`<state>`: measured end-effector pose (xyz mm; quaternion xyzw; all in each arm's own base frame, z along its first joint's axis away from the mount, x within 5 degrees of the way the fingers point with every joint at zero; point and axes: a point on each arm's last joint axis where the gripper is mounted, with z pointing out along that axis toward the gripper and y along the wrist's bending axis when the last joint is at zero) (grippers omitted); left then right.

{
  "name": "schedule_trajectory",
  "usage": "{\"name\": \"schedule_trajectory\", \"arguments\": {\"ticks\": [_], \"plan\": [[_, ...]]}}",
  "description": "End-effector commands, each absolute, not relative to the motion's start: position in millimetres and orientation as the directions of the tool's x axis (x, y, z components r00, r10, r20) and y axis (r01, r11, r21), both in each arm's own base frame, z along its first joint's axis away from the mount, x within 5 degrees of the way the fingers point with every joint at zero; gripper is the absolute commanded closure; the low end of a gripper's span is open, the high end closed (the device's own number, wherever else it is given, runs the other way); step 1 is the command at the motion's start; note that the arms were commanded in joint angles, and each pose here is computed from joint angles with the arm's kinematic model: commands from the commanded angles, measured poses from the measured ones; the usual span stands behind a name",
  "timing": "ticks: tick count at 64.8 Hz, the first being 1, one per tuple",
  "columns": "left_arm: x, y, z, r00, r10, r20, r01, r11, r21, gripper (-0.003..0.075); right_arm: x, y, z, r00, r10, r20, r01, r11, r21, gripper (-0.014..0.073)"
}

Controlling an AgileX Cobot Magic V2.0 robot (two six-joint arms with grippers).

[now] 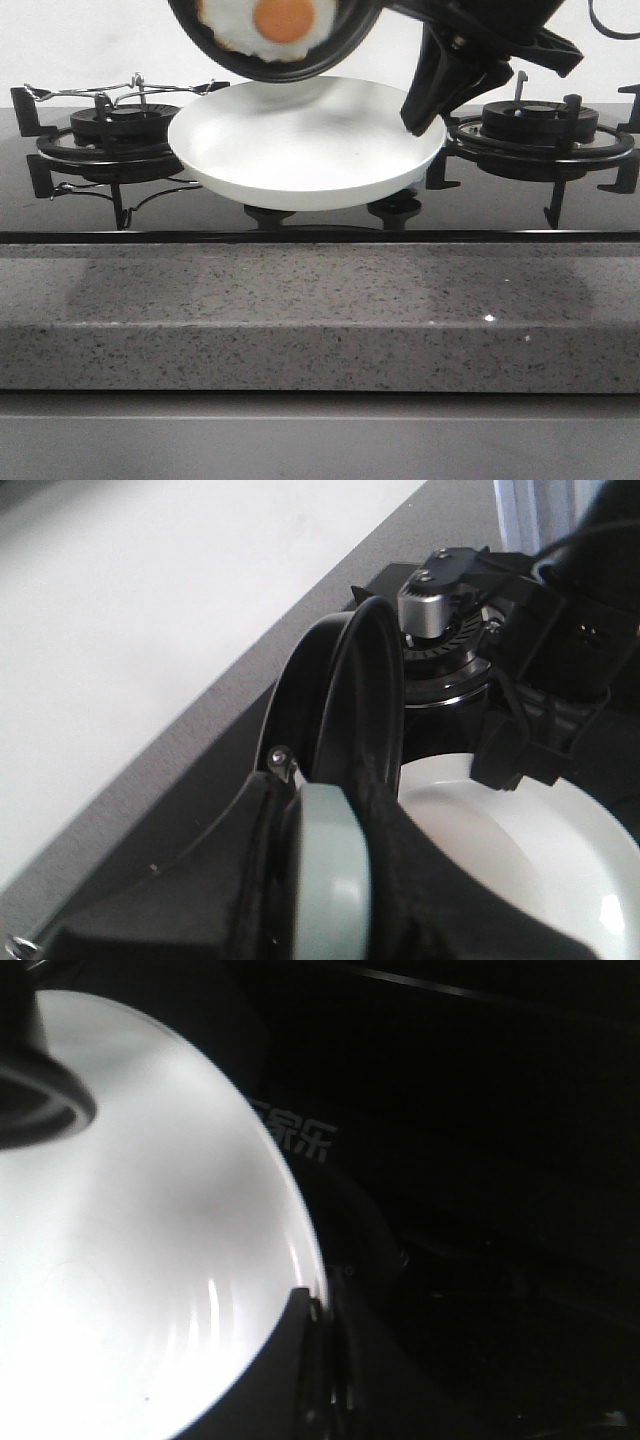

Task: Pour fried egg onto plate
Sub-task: 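Tilt the pan over the plate with the left gripper, sliding the egg out, then return the pan to its burner with the left gripper and release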

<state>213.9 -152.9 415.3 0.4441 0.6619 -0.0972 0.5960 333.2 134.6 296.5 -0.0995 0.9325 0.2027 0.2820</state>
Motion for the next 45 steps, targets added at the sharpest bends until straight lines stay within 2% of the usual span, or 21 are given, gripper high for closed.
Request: {"name": "schedule_trajectory", "arguments": {"ticks": [1,26,45], "plan": [[205,-150,445,0.248,0.425,-0.871,0.607,0.632,0.482,0.0739,332,133,319,-0.764,-0.041,-0.644,-0.319,0.892,0.322,0.0663],[205,-151,446,0.247,0.414,-0.876,0.606,0.639,0.473,0.0739,332,133,319,-0.764,-0.041,-0.644,-0.319,0.892,0.322,0.0663],[223,-122,448,0.021,0.151,-0.988,0.572,0.809,0.136,0.0739,332,133,319,-0.764,-0.041,-0.644,-0.319,0.892,0.322,0.0663]]}}
